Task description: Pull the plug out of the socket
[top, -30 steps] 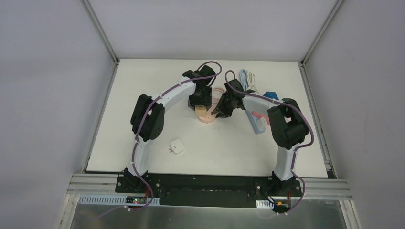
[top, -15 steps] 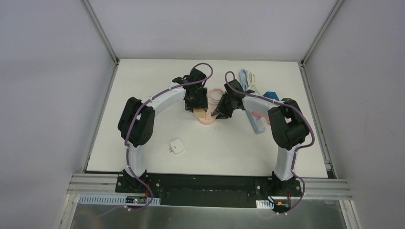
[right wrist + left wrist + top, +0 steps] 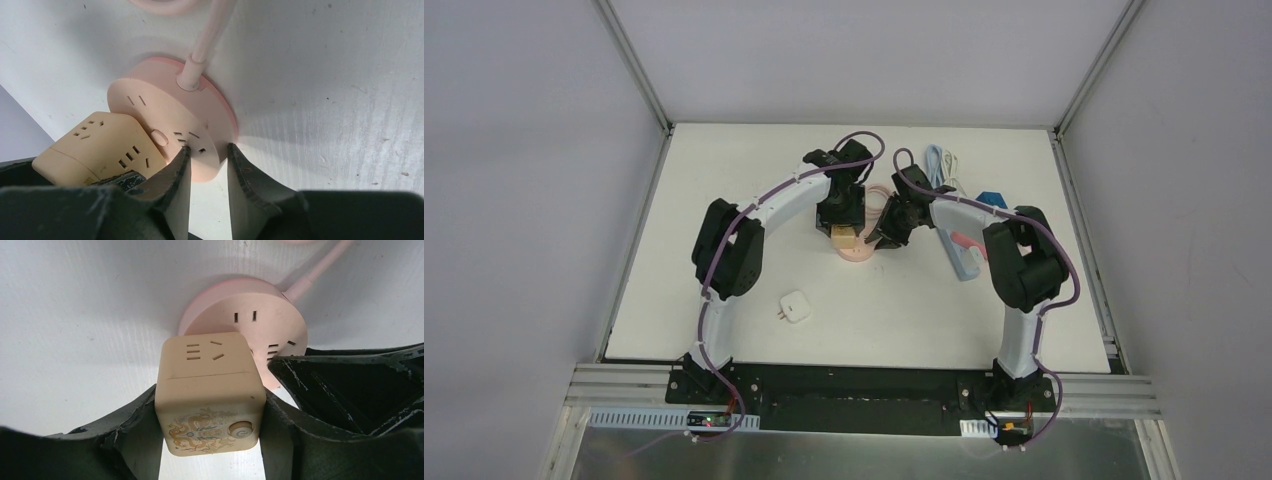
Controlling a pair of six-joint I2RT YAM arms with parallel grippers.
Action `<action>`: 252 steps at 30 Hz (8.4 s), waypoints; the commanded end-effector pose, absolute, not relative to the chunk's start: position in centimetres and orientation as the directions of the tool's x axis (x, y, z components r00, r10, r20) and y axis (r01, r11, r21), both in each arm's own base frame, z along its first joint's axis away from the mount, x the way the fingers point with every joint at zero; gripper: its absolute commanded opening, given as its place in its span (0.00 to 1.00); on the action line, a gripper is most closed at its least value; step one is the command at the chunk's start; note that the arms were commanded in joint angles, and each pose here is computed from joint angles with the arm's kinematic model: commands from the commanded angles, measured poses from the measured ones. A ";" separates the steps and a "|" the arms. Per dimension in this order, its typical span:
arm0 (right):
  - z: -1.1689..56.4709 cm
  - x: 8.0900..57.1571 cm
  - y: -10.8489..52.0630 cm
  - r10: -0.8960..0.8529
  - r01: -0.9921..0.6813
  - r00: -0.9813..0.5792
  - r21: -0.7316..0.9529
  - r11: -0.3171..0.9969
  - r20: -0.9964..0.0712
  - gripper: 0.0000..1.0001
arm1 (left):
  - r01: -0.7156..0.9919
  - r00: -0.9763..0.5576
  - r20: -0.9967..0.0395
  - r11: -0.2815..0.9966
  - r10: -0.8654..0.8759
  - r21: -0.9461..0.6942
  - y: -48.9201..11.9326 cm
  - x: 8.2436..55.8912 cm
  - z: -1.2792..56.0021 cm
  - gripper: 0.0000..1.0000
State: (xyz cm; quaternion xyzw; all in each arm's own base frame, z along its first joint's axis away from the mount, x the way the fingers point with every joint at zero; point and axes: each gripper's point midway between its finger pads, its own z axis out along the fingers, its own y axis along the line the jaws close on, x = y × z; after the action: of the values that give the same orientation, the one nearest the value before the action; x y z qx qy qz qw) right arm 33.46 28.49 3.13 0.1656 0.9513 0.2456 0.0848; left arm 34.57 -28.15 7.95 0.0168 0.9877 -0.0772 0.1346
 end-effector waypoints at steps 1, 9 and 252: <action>-5.4 29.2 25.1 0.338 0.323 -0.941 0.225 0.919 -0.028 0.21 | 0.253 -0.959 -0.224 0.874 0.171 -0.416 -34.8 29.3 12.9 0.00; -4.8 29.6 25.7 0.343 0.326 -0.939 0.266 0.907 -0.017 0.21 | 0.209 -0.972 -0.229 0.625 0.050 -0.752 -36.3 29.9 16.8 0.00; 16.0 28.5 15.2 0.472 0.275 -0.764 0.439 0.855 -0.441 0.78 | 0.258 -0.954 -0.300 0.574 0.022 -0.777 -39.2 30.7 18.8 0.78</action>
State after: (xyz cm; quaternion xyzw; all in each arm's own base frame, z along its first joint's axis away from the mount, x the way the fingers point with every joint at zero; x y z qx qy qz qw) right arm 27.08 15.28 13.17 0.1871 0.9442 0.1285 0.2385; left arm 29.86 -36.04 16.76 0.0578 0.9041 -0.4072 0.1165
